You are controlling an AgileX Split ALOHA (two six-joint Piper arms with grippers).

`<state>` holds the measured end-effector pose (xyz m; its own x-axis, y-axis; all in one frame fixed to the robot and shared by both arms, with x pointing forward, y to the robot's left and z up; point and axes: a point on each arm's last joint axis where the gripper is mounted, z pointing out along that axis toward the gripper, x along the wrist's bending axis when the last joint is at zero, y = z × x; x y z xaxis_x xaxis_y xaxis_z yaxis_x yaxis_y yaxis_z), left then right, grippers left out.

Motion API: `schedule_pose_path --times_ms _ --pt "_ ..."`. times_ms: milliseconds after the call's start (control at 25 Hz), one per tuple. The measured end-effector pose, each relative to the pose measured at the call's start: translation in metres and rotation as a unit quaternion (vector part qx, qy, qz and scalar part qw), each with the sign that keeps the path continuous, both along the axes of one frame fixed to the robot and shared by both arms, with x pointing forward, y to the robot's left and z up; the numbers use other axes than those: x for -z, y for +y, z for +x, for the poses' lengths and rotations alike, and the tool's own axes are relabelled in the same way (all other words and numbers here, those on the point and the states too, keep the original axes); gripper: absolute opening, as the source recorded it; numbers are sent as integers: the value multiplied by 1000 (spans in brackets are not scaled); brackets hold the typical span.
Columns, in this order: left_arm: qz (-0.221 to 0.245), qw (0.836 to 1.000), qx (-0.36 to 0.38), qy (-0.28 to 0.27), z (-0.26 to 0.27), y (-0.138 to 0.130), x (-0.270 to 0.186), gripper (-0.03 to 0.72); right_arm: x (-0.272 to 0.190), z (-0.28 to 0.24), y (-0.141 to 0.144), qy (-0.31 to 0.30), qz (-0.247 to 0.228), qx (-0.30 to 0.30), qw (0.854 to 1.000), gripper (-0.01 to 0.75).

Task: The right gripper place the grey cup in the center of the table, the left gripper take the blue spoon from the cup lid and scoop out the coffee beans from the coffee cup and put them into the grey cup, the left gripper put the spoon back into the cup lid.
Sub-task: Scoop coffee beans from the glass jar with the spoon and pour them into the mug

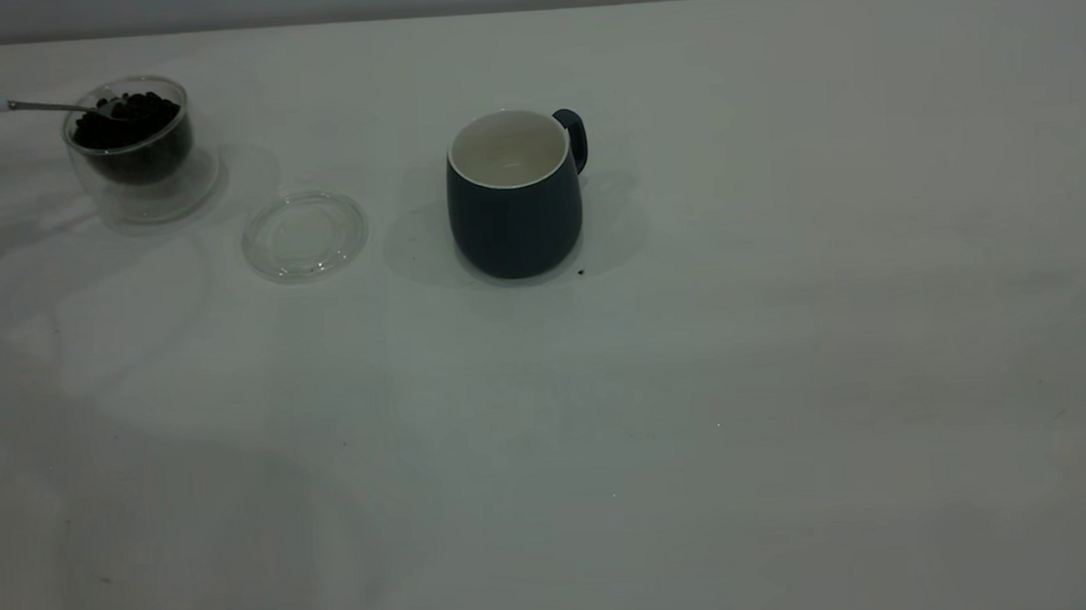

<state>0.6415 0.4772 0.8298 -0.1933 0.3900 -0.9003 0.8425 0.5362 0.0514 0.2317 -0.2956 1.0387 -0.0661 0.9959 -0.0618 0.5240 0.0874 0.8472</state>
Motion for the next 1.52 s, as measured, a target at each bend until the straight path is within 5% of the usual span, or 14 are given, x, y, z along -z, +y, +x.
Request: schedule_pose_path --times_ms 960,1520 --pt "-25 1000 -3 -2 2 -3 -4 129 0 0 0 0 0 0 1000 462" --pt "-25 998 64 0 23 -62 -17 129 0 0 0 0 0 0 1000 462"
